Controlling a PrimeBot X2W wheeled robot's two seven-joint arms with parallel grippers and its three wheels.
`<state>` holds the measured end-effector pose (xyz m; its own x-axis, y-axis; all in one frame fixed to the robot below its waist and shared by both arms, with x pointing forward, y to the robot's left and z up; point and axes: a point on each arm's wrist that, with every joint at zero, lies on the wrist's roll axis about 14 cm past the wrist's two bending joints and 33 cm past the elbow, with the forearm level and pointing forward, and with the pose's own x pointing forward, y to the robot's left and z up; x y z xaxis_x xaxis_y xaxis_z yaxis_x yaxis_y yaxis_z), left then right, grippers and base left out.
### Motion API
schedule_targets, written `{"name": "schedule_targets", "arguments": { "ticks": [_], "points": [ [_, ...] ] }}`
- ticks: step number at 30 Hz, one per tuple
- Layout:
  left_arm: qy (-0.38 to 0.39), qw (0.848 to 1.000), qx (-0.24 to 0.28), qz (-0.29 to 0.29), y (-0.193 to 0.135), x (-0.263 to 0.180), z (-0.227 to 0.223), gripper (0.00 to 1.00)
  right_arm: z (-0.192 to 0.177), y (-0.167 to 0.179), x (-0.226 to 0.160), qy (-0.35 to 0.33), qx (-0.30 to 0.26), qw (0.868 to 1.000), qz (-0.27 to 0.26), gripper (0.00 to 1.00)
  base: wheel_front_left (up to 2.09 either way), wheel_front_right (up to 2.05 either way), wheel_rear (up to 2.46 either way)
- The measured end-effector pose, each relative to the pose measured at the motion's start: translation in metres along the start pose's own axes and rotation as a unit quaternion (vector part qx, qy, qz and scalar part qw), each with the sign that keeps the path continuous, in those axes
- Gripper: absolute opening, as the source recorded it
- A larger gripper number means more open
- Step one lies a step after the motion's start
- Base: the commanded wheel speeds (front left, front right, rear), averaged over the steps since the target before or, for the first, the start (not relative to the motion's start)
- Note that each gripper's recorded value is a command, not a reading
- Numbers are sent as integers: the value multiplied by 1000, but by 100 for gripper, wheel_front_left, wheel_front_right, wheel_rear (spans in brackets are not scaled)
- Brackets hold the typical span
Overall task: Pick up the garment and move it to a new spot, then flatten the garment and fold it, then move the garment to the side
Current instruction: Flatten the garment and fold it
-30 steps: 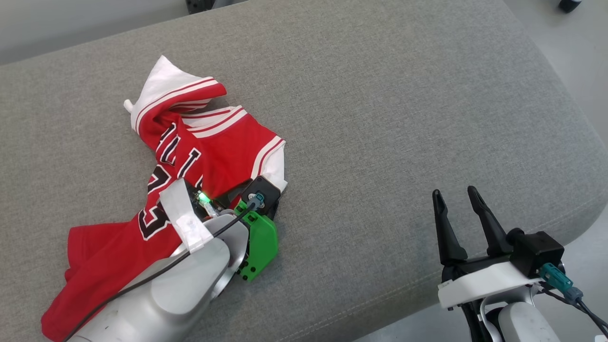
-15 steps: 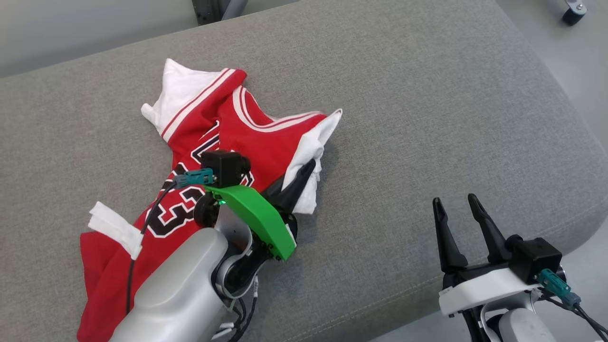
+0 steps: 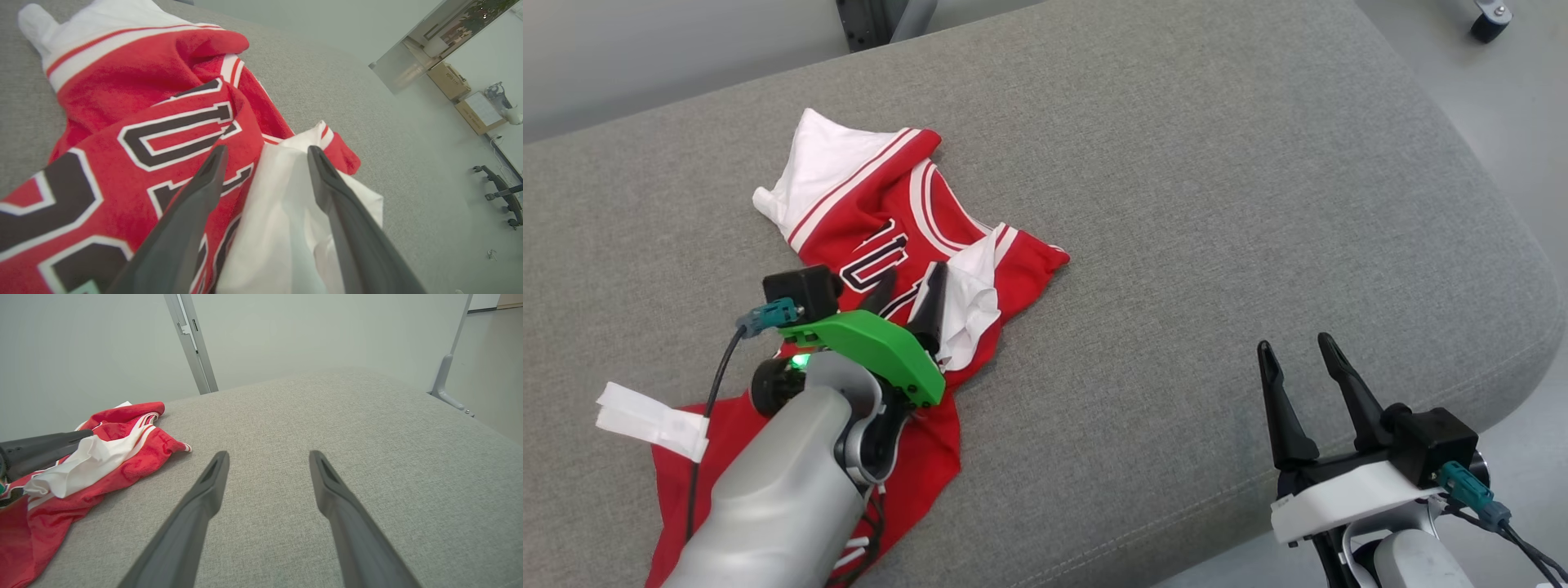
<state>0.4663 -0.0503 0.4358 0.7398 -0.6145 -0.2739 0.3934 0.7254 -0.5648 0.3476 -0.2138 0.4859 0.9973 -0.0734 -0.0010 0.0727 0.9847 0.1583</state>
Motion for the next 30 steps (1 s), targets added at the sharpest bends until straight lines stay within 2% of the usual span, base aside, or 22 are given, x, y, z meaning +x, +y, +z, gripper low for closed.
{"name": "schedule_targets", "arguments": {
  "ticks": [6, 8, 13, 16, 20, 24, 27, 30],
  "points": [
    [-41, 994, 83, 55, 30, 5, 28, 100, -2, -3, 0, 3, 0, 1000, -4, 100, 0, 0, 0],
    [-45, 991, 119, 42, 25, 5, 32, 100, -2, -2, 0, 3, 0, 1000, -4, 100, 0, 0, 0],
    [-7, 978, 203, -47, -14, 3, 7, 100, -3, -1, 2, 4, 1, 1000, -1, 100, 0, 0, 0],
    [39, 963, 254, -83, -31, -3, -15, 100, -5, 4, 4, 6, 3, 1000, 7, 100, 0, 0, 0],
    [68, 942, 322, -71, -25, -9, -25, 100, -5, 6, 4, 6, 4, 1000, 10, 100, 0, 0, 0],
    [91, 928, 353, -74, -28, -14, -32, 100, -5, 4, 4, 7, 3, 1000, 6, 100, 0, 0, 0],
    [106, 924, 358, -87, -36, -20, -41, 100, -6, 3, 4, 8, 3, 1000, 5, 100, 0, 0, 0],
    [109, 917, 375, -77, -31, -24, -40, 100, -7, 3, 4, 9, 5, 1000, 4, 100, 0, 0, 0]
  ]
}}
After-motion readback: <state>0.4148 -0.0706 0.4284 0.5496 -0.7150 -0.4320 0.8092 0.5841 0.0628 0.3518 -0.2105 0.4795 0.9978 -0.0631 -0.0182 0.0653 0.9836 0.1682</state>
